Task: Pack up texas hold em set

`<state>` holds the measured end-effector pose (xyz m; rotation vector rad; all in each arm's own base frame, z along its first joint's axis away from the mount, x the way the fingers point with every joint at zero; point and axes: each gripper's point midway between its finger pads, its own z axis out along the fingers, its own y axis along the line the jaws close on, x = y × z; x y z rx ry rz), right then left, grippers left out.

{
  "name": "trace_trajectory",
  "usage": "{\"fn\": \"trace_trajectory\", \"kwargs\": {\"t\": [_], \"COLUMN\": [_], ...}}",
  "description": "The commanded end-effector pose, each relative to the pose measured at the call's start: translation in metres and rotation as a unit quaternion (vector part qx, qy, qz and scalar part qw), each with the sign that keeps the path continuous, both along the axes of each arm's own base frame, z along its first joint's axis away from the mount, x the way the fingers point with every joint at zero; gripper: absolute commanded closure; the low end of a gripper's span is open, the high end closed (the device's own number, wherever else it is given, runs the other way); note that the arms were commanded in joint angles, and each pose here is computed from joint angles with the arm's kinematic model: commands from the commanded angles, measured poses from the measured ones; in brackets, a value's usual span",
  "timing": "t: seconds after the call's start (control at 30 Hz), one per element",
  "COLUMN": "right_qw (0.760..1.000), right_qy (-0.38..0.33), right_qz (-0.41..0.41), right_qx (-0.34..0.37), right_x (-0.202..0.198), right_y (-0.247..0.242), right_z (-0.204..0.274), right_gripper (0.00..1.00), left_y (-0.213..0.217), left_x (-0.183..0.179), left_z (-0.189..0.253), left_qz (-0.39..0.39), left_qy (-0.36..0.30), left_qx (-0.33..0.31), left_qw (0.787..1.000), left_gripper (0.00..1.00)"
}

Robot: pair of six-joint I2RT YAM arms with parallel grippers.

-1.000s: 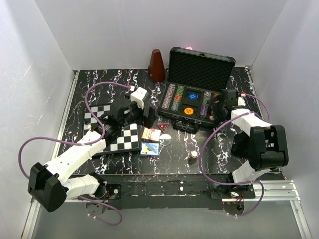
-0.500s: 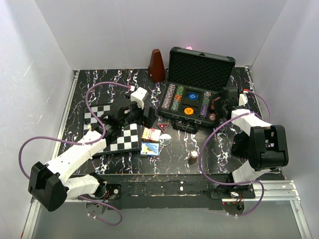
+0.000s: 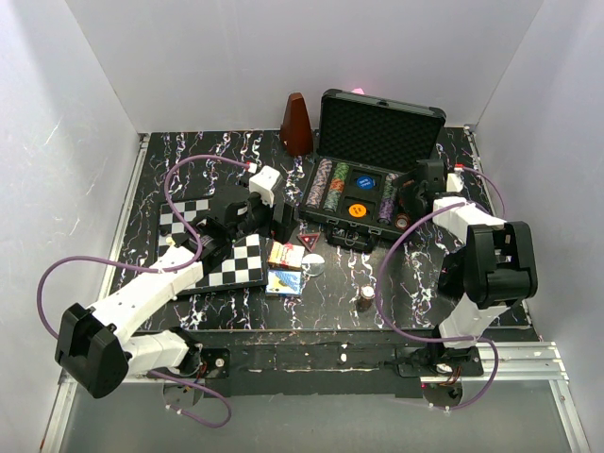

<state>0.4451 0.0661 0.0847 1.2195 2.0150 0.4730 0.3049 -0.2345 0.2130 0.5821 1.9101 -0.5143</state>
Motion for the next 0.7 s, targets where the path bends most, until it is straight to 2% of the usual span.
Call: {"fn": "trace_trajectory", "kwargs": {"t": [0.0, 0.1, 0.4, 0.67], "right_qw": [0.998, 0.997, 1.000, 1.000], "right_qy": [-0.065, -0.069, -0.020, 0.001], "right_qz": [-0.018, -0.017, -0.012, -0.004], "right_qx": [-0.007, -0.010, 0.010, 0.015], "right_x": [0.040, 0.045, 0.022, 0.014], "right_y": [-0.009, -0.010, -0.007, -0.005], "right_z": [0.048, 0.055, 0.053, 0.036], "right_gripper": [0.16, 0.16, 0.13, 0.13], "left_y": [0.000, 0.000, -0.001, -0.001], "left_x": [0.000, 0.001, 0.000, -0.001], "left_z": [0.003, 0.003, 0.004, 0.006], "left_qz": [-0.004, -0.003, -0.005, -0.007], "left_qy": [-0.008, -0.008, -0.009, -0.010], "left_qx": [-0.003, -0.003, -0.004, -0.008], "left_qw": [1.000, 1.000, 1.000, 1.000], "left_gripper": [0.02, 0.02, 0.02, 0.02]}}
